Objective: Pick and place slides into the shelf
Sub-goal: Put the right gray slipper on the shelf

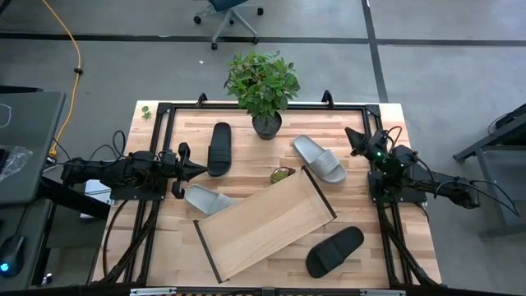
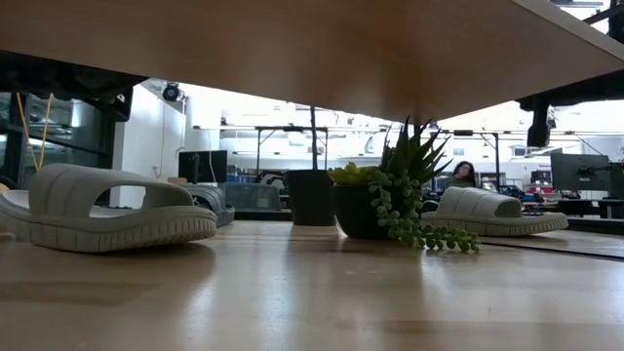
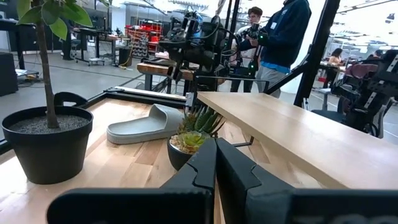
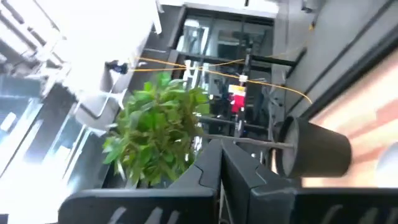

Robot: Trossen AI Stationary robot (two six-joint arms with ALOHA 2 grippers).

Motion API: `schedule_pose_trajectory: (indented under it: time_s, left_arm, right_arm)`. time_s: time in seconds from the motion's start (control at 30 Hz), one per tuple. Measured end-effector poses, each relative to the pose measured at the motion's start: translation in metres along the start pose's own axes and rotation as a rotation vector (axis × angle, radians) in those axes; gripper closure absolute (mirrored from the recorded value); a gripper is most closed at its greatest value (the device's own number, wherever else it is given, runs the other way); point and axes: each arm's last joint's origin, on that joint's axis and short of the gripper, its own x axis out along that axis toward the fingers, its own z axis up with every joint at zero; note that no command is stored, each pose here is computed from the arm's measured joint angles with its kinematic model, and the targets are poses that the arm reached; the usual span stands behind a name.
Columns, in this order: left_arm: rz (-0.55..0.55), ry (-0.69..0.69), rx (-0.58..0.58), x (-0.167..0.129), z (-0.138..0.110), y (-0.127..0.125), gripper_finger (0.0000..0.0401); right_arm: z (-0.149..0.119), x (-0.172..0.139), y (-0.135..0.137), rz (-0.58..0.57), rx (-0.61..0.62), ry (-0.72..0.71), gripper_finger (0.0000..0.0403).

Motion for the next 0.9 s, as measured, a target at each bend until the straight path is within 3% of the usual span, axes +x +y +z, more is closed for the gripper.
schedule_pose_trajectory:
  time_s: [0.2,0.33,0.47,0.6,0.9]
  left_arm:
    - [0.004,-0.001,0.0,0.0,0.0,0.0,0.04]
    - [0.005,-0.001,0.0,0.0,0.0,0.0,0.04]
    - [0.005,-0.001,0.0,0.0,0.0,0.0,0.04]
    - [0.022,-0.018,-0.008,0.0,0.002,0.001,0.04]
    - [0.096,-0.186,-0.024,-0.002,0.017,0.001,0.04]
  right_arm:
    - [-0.001,0.0,-0.006,-0.063,0.071,0.004,0.0403]
    - [0.004,-0.002,0.019,-0.032,-0.131,0.024,0.0403]
    - [0.01,-0.003,0.041,-0.19,-0.359,0.093,0.0403]
    - [0.015,-0.002,0.069,-0.253,-0.501,0.145,0.0403]
    - [0.033,-0.005,0.146,-0.114,-0.829,0.081,0.0403]
